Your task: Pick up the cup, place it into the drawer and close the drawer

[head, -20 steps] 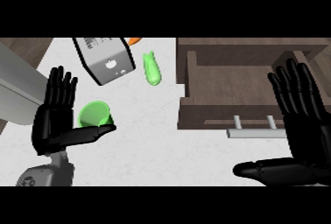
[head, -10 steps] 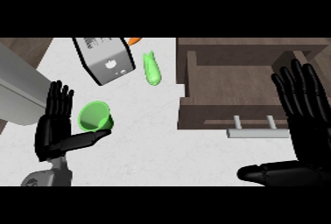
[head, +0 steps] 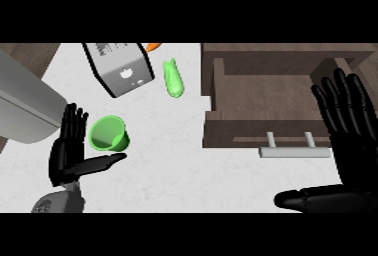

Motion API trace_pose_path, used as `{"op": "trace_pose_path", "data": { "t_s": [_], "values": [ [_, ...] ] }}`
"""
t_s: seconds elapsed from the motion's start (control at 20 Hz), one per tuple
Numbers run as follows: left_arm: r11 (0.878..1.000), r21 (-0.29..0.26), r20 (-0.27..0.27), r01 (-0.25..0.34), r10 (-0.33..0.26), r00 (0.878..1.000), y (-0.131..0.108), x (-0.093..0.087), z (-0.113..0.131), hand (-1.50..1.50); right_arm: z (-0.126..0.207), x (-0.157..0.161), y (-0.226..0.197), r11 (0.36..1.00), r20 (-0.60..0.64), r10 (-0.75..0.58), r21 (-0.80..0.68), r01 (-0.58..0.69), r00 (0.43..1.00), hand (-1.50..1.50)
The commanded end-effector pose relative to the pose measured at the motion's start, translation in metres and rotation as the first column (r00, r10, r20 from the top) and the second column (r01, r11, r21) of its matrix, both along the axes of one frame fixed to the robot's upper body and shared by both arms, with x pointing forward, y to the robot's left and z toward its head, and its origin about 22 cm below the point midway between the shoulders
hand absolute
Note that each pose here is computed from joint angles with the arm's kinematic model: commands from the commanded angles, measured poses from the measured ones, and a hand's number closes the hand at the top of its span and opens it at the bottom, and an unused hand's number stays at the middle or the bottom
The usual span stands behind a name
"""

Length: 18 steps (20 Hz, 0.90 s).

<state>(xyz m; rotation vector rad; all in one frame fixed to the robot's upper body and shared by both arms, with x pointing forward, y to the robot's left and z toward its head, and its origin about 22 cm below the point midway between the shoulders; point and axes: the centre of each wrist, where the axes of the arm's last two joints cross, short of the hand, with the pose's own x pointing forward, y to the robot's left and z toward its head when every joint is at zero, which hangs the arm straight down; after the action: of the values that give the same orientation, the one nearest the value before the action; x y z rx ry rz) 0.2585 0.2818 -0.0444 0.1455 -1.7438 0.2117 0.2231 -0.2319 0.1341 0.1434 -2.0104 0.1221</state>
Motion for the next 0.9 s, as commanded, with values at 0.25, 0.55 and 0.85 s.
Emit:
{"op": "trace_pose_path", "data": {
  "t_s": [0.25, 0.55, 0.85],
  "values": [
    [1.0, -0.012, -0.027, -0.019, 0.019, 0.999, 0.004, 0.006, -0.043, -1.5, 0.009, 0.006, -0.008, 1.0, -0.006, -0.003, -0.018, 0.003, 1.0, -1.5],
    [0.999, -0.016, -0.024, -0.04, 0.039, 0.999, 0.018, 0.003, -0.055, -1.5, 0.004, 0.016, 0.012, 1.0, -0.018, 0.01, 0.003, -0.01, 1.0, -1.5],
    [0.999, -0.018, -0.032, -0.045, 0.045, 0.998, 0.024, 0.003, -0.073, -1.5, 0.007, -0.014, -0.002, 1.0, -0.012, 0.015, -0.016, -0.015, 1.0, -1.5]
  ]
}}
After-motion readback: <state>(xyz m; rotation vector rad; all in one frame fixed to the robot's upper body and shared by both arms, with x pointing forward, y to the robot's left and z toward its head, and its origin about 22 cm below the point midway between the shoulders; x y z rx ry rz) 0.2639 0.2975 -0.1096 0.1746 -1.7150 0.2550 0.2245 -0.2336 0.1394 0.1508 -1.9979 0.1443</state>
